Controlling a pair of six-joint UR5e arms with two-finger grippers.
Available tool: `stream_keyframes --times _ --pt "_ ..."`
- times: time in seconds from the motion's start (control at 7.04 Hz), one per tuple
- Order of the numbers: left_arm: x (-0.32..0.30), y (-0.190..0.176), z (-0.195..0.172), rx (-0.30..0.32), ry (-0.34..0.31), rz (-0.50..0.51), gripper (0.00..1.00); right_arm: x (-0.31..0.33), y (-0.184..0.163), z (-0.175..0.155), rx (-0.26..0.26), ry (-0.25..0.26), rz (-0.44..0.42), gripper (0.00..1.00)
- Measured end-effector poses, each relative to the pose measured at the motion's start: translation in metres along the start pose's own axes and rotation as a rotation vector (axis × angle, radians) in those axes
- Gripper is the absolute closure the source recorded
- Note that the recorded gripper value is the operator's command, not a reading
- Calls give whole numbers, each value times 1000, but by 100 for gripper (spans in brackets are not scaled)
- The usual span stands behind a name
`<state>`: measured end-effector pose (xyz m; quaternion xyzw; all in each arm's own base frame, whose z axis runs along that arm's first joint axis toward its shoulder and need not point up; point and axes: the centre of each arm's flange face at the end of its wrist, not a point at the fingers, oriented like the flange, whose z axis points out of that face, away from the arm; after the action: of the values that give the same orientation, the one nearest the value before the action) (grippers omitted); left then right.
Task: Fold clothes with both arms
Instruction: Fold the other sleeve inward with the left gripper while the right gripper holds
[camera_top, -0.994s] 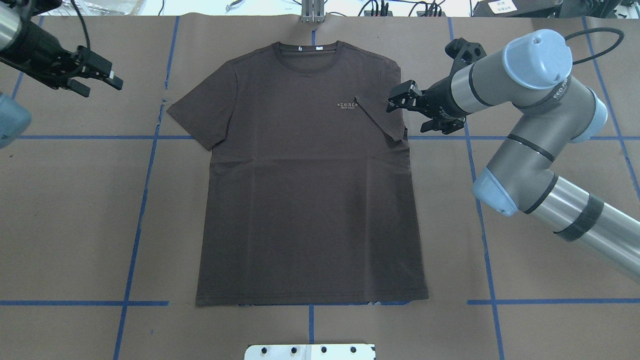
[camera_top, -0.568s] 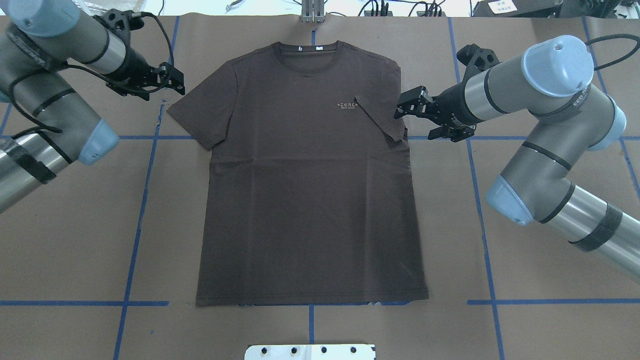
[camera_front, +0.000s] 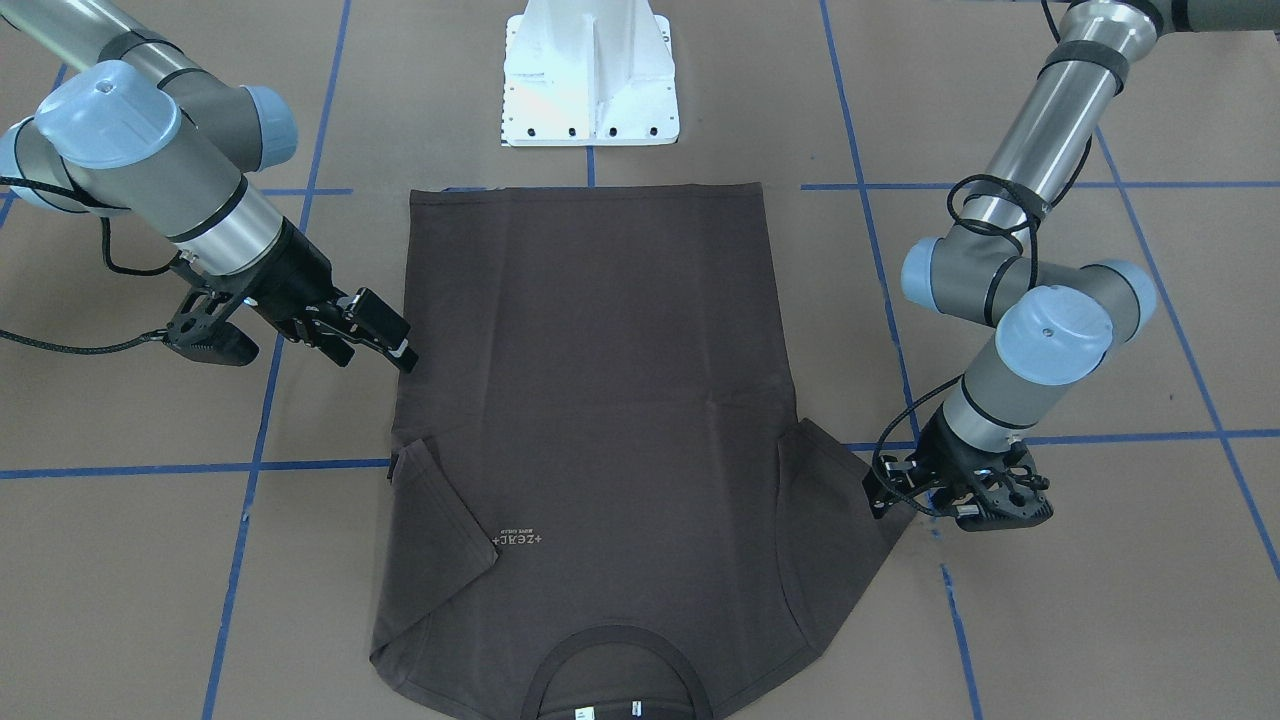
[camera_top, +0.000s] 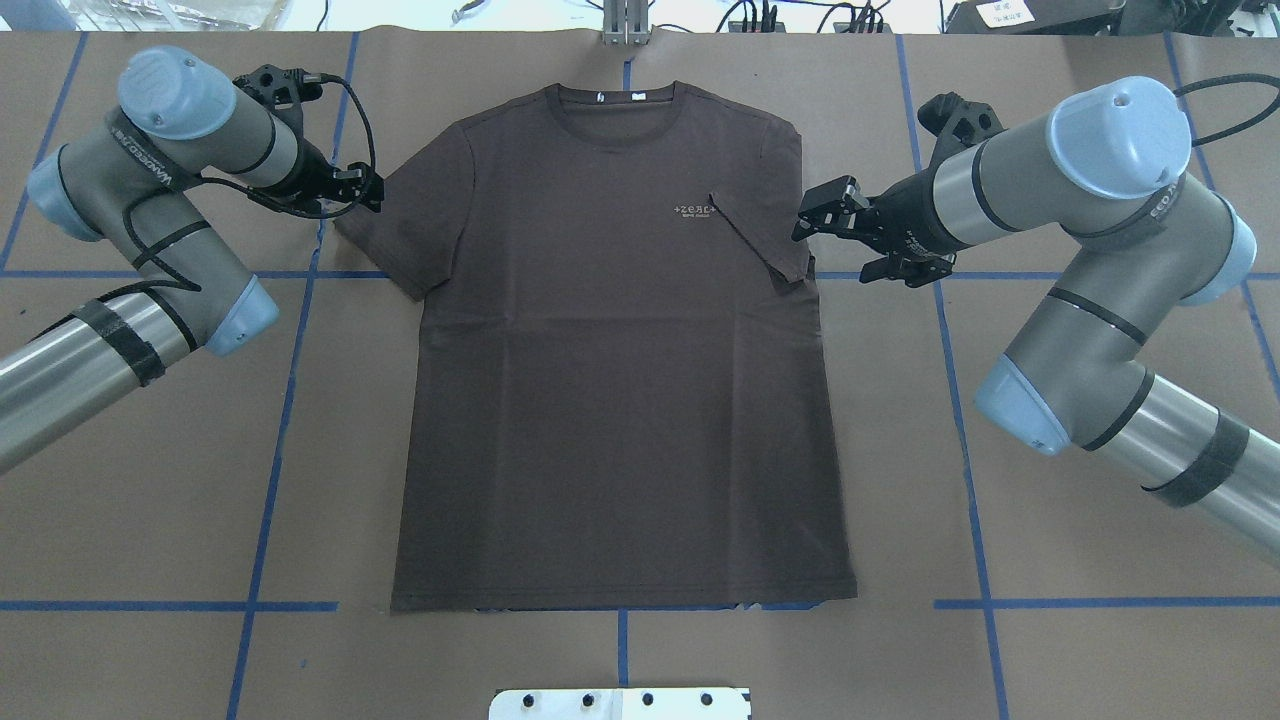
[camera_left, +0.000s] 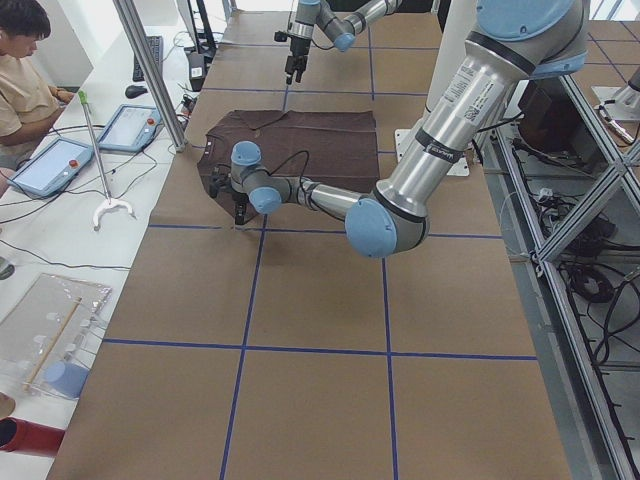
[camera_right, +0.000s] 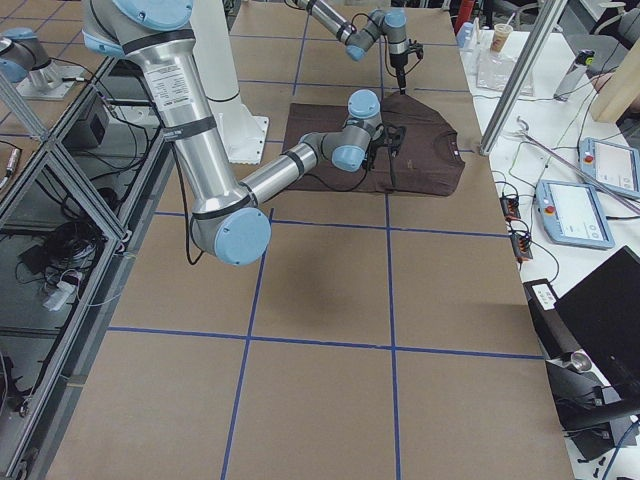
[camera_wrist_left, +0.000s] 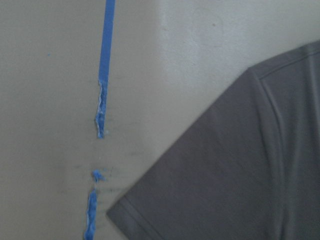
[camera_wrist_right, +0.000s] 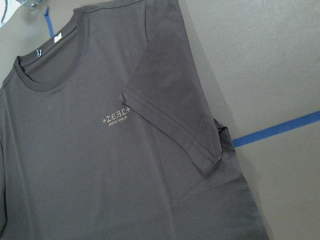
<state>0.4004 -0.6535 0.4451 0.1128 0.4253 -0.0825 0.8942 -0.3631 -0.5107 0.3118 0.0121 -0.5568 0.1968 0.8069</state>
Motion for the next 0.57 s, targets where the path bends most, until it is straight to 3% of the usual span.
stream_keyframes --times 0.43,0.57 --pt "-4 2 6 1 -16 -9 63 -1 0 -1 1 -2 -1 0" --pt "-3 2 6 1 -17 -22 83 -1 0 -1 2 -3 -1 0"
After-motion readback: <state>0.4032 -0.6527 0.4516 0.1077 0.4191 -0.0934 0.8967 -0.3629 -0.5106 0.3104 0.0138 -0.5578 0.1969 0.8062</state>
